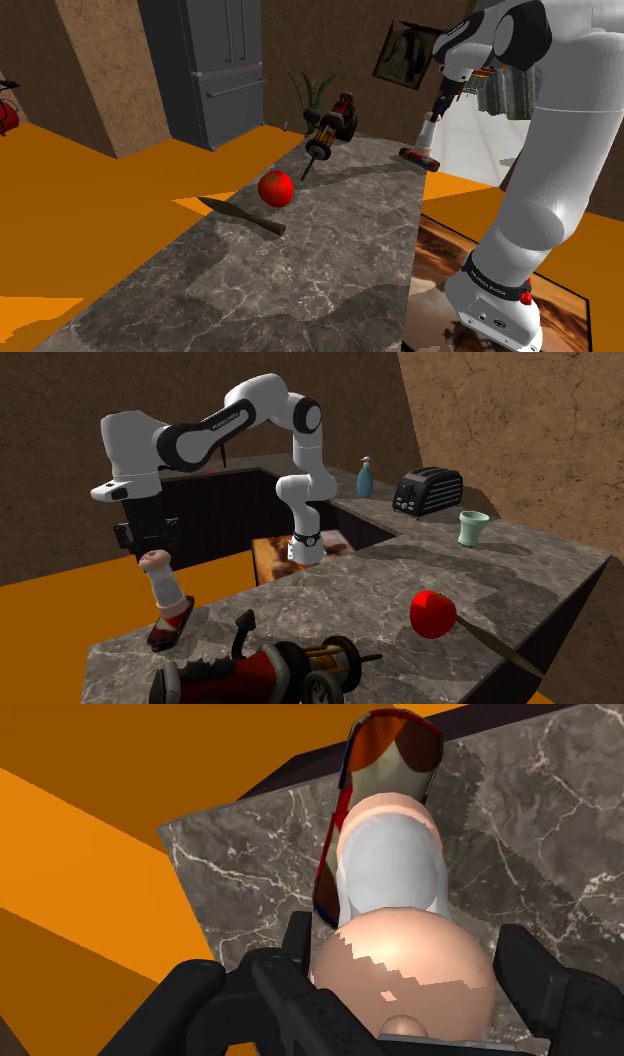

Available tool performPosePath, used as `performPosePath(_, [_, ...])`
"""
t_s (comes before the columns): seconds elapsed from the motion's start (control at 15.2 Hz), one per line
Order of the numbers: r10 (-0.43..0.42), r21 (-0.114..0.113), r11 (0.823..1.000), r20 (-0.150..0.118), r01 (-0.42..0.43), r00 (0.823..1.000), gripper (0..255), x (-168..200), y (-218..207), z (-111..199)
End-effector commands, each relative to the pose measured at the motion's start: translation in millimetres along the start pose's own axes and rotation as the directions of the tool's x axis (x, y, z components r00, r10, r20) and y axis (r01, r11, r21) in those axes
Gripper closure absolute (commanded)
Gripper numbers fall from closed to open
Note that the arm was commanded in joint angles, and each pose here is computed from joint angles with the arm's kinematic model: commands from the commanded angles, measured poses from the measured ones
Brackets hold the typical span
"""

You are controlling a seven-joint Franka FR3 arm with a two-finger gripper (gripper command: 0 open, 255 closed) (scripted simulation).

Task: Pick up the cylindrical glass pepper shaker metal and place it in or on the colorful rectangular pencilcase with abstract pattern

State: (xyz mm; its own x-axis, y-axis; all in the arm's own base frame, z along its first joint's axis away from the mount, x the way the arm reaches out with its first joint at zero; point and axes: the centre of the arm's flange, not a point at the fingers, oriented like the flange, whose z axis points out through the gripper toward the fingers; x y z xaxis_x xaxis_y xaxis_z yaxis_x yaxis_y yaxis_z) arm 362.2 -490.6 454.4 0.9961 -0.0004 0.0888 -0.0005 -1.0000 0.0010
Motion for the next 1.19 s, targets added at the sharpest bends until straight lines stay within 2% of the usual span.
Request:
performPosePath(0.0, [0.000,-0.001,1.000,0.000,0.000,1.000,255,0,-1,8])
performPosePath(0.46, [0.000,-0.001,1.000,0.000,0.000,1.000,255,0,-1,8])
performPosePath(0.53, [0.000,-0.001,1.000,0.000,0.000,1.000,0,0,-1,8])
performPosePath(0.86, [0.000,-0.001,1.000,0.000,0.000,1.000,0,0,-1,8])
performPosePath(1.12, [0.000,-0.001,1.000,0.000,0.000,1.000,0,0,-1,-42])
